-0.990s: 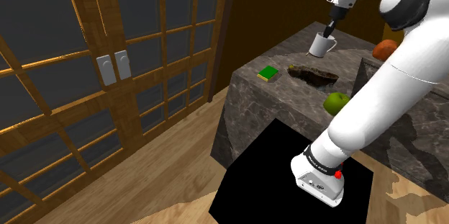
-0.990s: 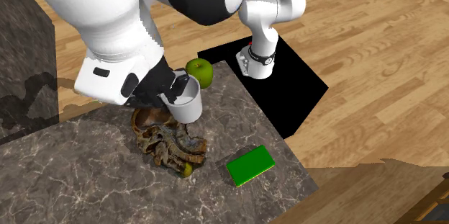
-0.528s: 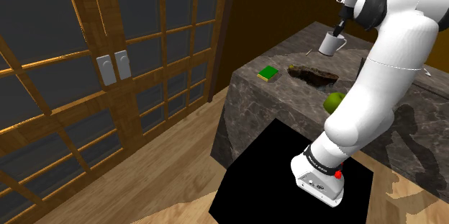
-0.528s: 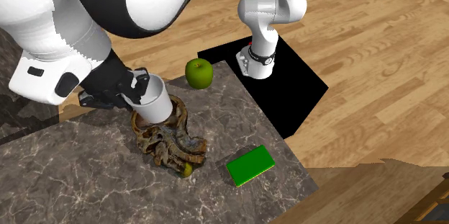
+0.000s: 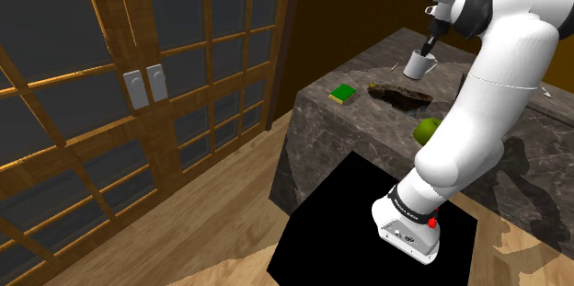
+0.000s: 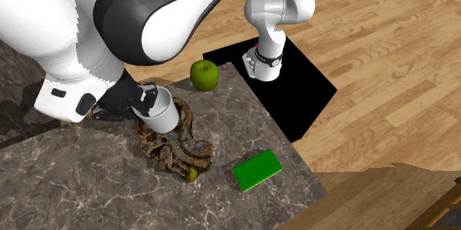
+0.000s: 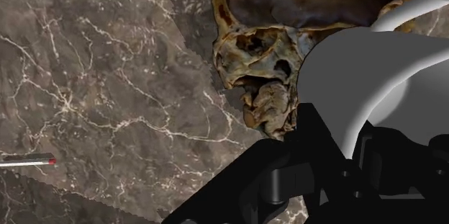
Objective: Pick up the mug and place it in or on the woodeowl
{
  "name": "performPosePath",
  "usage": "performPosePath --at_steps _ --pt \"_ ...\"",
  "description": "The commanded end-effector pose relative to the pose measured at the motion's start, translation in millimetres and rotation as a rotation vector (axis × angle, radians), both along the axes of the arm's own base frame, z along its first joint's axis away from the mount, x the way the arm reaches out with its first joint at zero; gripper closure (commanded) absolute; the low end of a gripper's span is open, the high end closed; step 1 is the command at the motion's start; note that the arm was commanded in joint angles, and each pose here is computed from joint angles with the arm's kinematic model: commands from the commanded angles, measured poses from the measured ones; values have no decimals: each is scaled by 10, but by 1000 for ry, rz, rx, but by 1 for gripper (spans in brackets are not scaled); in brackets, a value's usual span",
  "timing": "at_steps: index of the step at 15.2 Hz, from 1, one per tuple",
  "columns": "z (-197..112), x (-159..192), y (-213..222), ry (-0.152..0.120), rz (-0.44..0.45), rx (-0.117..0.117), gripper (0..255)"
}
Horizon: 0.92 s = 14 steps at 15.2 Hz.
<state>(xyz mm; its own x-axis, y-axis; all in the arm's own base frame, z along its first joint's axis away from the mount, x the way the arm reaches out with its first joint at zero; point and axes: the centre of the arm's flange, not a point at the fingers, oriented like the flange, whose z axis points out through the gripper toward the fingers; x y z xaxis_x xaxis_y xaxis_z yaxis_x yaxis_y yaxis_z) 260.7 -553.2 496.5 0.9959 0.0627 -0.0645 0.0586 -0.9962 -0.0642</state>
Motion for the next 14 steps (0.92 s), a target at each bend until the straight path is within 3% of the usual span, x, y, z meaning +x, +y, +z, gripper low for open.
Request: performPosePath --at_steps 1,8,14 --pt "-114 5 -6 0 0 -1 255" --pt "-476 5 -6 0 0 -1 255" --pt "-476 5 -6 0 0 -1 255"
